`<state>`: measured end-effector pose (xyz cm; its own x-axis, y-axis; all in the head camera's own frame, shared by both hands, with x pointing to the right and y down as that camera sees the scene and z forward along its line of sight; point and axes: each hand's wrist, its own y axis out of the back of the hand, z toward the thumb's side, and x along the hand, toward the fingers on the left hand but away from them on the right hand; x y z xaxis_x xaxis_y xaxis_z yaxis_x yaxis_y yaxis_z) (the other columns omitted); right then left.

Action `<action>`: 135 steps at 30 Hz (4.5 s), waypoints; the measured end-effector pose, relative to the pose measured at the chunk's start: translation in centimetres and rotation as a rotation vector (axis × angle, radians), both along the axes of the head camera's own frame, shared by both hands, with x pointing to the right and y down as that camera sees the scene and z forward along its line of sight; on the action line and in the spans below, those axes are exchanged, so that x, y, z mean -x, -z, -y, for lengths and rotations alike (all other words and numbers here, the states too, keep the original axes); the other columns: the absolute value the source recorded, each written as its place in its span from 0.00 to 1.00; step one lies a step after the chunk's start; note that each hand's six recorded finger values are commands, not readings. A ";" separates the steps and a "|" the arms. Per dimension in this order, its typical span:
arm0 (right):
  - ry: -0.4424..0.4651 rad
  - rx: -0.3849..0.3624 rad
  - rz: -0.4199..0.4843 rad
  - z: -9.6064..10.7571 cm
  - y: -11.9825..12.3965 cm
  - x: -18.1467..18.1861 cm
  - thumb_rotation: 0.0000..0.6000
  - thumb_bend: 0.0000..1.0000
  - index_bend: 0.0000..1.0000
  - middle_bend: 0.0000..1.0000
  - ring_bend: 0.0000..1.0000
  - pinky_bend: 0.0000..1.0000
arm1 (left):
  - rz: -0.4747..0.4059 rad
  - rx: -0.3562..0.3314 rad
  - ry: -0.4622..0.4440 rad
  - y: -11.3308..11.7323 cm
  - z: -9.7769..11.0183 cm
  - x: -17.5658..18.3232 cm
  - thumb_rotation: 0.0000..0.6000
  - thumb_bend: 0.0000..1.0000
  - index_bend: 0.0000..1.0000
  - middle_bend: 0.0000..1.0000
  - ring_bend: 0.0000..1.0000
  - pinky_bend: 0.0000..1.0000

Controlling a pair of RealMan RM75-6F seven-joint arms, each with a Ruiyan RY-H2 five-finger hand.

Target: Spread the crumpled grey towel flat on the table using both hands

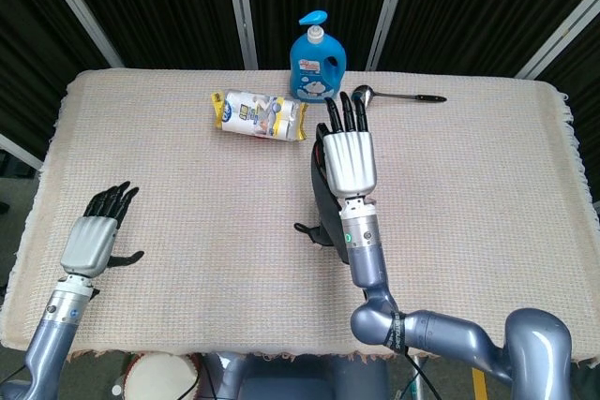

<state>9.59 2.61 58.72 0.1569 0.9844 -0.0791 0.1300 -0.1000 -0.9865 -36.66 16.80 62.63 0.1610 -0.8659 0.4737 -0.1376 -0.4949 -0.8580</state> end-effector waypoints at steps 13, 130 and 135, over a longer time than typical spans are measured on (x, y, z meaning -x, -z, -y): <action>0.004 -0.020 -0.004 1.2 0.2 1.0 1.00 0.64 0.66 0.19 0.09 0.11 | -0.057 -0.004 -0.089 -0.3 0.5 -4.9 1.00 0.00 0.00 0.00 0.00 0.08; 0.044 -0.052 -0.037 -0.8 1.8 0.6 1.00 0.64 0.66 0.20 0.09 0.11 | 0.004 -0.164 -0.589 -0.3 3.8 -21.4 1.00 0.11 0.00 0.11 0.00 0.07; 0.044 -0.052 -0.034 -0.8 1.8 0.5 1.00 0.64 0.66 0.20 0.09 0.11 | -0.165 -0.125 -0.435 0.3 3.0 -21.6 1.00 0.03 0.03 0.10 0.00 0.07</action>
<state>9.06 3.43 56.90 0.1985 0.9795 -0.0341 0.0926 -0.0534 -0.9943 -15.10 13.76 62.31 0.5853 -0.7501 0.3079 -0.0796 -0.4310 -0.8988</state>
